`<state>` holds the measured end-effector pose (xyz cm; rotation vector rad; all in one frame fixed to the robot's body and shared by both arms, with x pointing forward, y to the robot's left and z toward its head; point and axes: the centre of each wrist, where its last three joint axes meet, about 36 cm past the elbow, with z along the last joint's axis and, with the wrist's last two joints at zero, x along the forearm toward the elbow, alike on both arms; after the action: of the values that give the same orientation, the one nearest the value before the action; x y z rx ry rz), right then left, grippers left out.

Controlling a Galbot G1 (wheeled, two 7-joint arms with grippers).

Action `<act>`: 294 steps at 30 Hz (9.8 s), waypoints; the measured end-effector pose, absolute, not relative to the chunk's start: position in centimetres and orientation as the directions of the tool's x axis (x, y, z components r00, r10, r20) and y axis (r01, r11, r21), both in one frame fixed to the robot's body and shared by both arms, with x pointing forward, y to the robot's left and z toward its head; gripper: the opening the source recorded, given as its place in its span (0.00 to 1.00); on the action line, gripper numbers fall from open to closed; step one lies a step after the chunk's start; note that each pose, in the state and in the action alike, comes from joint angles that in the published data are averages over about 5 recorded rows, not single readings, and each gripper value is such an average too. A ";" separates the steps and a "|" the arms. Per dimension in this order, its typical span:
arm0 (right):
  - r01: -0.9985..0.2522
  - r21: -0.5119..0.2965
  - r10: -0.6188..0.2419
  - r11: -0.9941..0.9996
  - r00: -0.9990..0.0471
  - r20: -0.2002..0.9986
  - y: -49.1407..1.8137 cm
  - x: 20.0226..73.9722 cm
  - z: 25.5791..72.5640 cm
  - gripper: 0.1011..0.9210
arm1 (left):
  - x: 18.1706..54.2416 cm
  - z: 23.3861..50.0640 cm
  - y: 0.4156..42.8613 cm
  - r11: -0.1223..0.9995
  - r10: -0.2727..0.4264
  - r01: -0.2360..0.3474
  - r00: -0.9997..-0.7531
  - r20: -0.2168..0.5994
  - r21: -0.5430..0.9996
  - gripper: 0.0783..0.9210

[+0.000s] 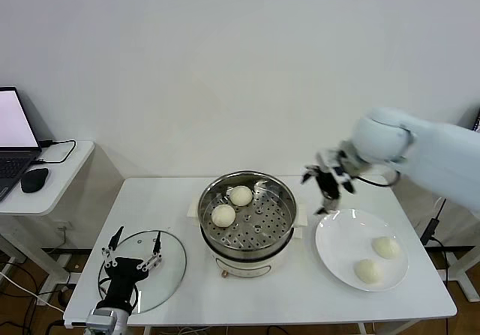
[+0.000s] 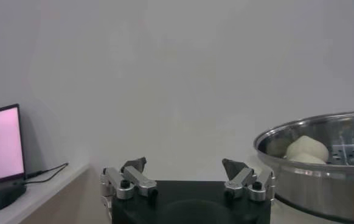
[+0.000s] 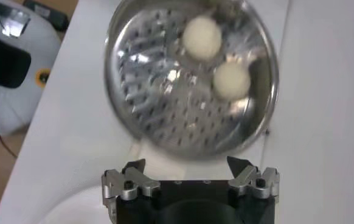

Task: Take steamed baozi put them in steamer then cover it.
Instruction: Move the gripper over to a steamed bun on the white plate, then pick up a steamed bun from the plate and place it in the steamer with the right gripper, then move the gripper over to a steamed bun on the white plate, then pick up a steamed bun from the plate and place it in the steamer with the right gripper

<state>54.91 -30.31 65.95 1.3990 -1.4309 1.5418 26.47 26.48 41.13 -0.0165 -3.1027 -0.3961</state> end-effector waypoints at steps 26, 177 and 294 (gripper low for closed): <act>-0.970 -0.214 -0.073 -0.114 -0.206 0.976 -42.1 48.2 51.6 0.88 | 25.4 40.4 25.7 0.965 0.012 0.024 -0.999 0.046 0.260 0.88; -0.637 -0.386 -0.319 -0.667 -0.223 0.921 -16.6 58.4 66.2 0.88 | 26.3 41.0 26.6 0.968 -0.030 -0.033 -0.999 -0.014 0.249 0.88; -0.900 -0.437 -0.144 0.004 -0.433 0.890 -38.2 58.9 64.4 0.55 | 27.0 41.3 26.2 0.961 0.015 0.010 -1.000 -0.015 0.277 0.88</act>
<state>58.85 -38.23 64.40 1.0891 -1.6367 1.4879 27.00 26.19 41.26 -0.0200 -3.1275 -0.4417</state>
